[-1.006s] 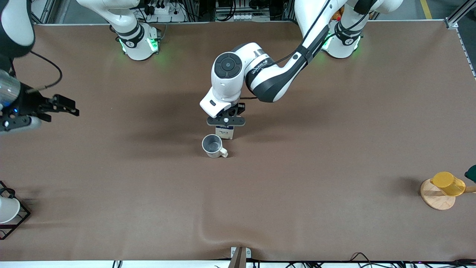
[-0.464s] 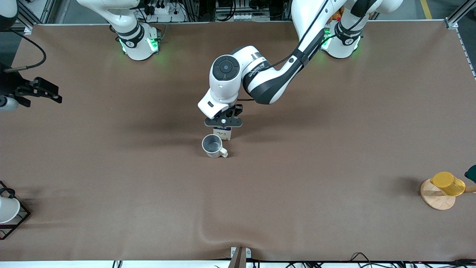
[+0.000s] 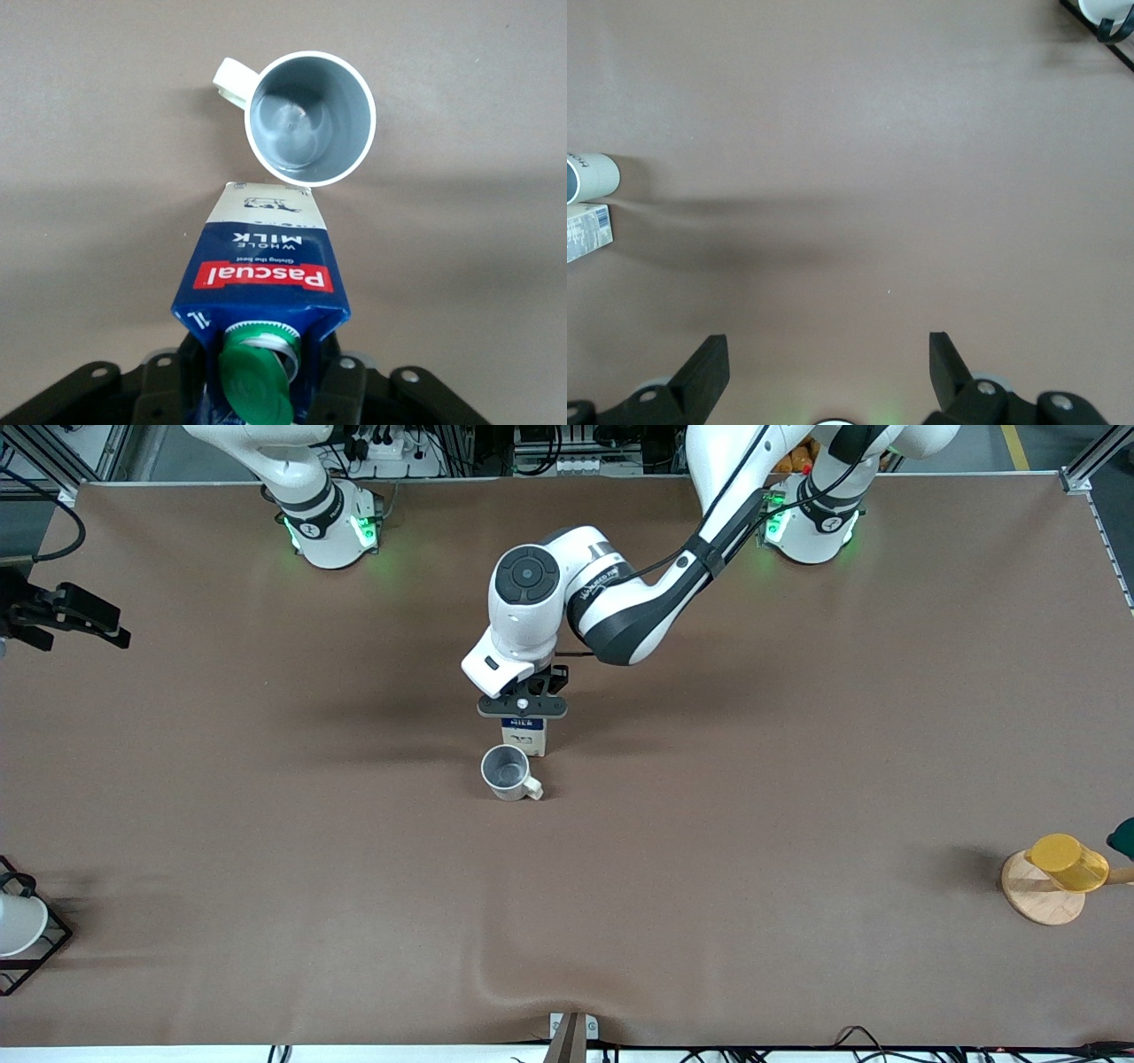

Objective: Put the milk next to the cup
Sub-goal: 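Lower the milk carton beside the mug with the left gripper, then open the left gripper and lift it away from the carton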

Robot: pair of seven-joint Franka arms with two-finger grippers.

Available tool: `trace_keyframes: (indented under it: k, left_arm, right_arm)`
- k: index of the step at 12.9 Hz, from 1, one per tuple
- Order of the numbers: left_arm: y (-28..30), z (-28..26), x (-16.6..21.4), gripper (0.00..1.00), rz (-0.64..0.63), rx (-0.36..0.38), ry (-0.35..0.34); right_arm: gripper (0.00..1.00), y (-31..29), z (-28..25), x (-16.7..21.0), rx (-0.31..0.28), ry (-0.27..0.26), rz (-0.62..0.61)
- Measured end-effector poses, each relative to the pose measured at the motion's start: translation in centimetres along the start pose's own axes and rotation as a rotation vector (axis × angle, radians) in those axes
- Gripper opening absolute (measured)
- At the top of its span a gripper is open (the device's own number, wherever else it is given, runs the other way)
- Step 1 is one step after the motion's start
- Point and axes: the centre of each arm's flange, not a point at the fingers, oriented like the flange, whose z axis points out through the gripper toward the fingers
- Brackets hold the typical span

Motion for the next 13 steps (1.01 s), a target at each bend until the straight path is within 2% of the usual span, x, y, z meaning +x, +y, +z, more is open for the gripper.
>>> trace_keyframes:
  k: [1, 4, 5, 8, 11, 13]
  left_arm:
    - [0.1, 0.0, 0.1, 0.63, -0.001, -0.008, 0.006]
    - [0.1, -0.3, 0.5, 0.97, -0.004, -0.022, 0.018]
    - [0.1, -0.7, 0.7, 1.0, -0.006, -0.027, 0.023]
    - [-0.4, -4.1, 1.5, 1.0, -0.019, -0.028, 0.039]
    - [-3.7, -12.5, 2.7, 1.0, -0.065, 0.003, 0.063]
    - [-8.3, -18.8, 4.6, 1.0, -0.129, 0.022, 0.088]
  right_arm:
    - [1.0, 0.1, 0.0, 0.0, 0.0, -0.003, 0.003]
    - [1.0, 0.1, -0.3, 0.0, 0.0, 0.005, 0.004]
    - [1.0, 0.1, -0.5, 0.0, 0.0, 0.008, 0.004]
    - [1.0, 0.0, -0.6, 0.1, -0.001, 0.012, 0.003]
    - [1.0, 0.0, -0.6, 0.2, -0.001, 0.013, 0.001]
    - [1.0, -0.1, -0.4, 0.6, -0.002, 0.019, -0.001]
